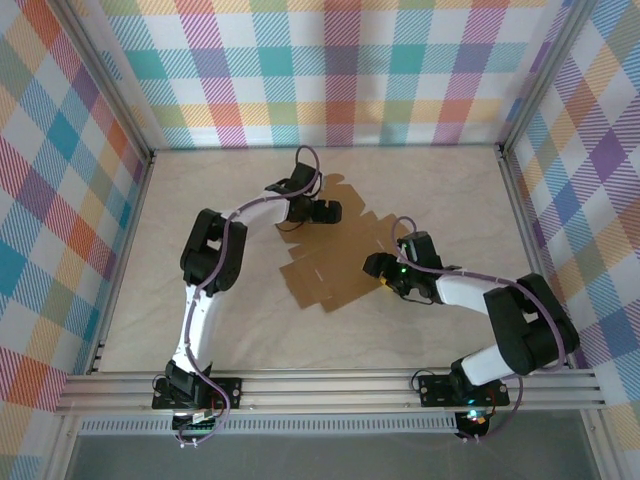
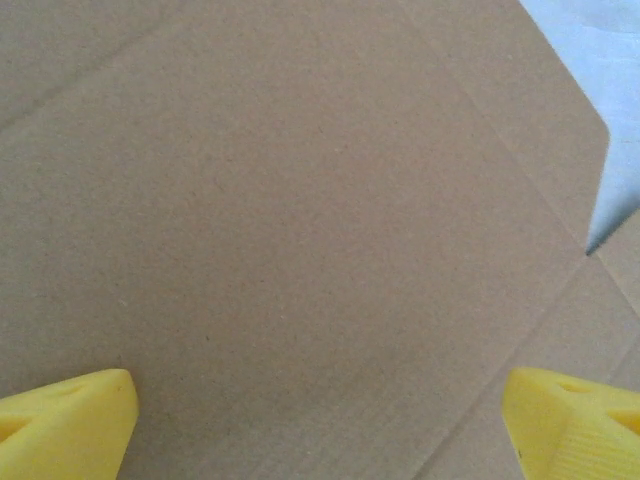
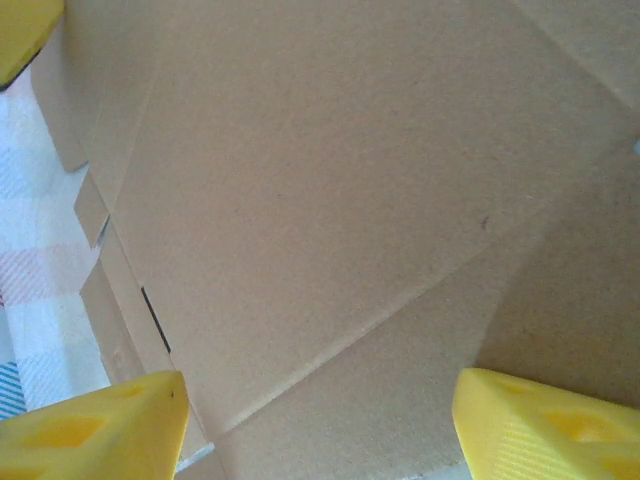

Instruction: Fold the paper box

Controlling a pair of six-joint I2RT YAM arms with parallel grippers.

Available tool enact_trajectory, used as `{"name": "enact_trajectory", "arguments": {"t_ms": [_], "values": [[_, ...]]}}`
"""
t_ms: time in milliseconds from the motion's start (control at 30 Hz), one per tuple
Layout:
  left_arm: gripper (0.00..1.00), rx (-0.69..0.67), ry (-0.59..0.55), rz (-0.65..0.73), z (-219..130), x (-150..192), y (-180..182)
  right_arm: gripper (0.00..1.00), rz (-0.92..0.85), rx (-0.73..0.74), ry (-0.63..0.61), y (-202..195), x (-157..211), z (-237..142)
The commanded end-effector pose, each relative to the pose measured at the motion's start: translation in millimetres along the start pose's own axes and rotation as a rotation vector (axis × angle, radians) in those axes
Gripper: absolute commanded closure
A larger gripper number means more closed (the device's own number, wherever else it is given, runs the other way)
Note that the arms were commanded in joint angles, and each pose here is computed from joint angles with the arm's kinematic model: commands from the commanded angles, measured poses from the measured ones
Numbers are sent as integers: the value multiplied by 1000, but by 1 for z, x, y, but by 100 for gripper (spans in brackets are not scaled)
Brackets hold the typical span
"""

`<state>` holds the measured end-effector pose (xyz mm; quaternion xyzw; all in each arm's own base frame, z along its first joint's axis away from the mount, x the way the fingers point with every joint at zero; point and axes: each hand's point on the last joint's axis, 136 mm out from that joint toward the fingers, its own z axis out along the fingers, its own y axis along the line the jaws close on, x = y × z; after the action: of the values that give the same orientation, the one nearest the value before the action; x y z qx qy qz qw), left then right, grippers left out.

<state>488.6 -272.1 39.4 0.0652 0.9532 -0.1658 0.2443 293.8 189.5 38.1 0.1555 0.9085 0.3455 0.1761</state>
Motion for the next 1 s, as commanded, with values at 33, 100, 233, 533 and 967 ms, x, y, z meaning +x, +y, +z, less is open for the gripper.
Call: {"name": "enact_trajectory", "arguments": {"t_ms": [33, 100, 233, 533, 967], "values": [[3, -183, 83, -142, -14, 51, 45, 28, 24, 92, 1, -25, -13, 17], [2, -205, 94, -178, -23, 71, 53, 28, 26, 105, 3, -28, -21, 23], [1, -237, 64, -272, -50, 108, 69, 28, 3, 108, -18, -22, -51, 30], [0, -220, 110, -317, -89, 172, 65, 27, -16, 26, 53, 19, -103, 52], [3, -86, -40, -119, -106, 91, 21, 24, -25, -101, -114, 46, -107, -7]]}}
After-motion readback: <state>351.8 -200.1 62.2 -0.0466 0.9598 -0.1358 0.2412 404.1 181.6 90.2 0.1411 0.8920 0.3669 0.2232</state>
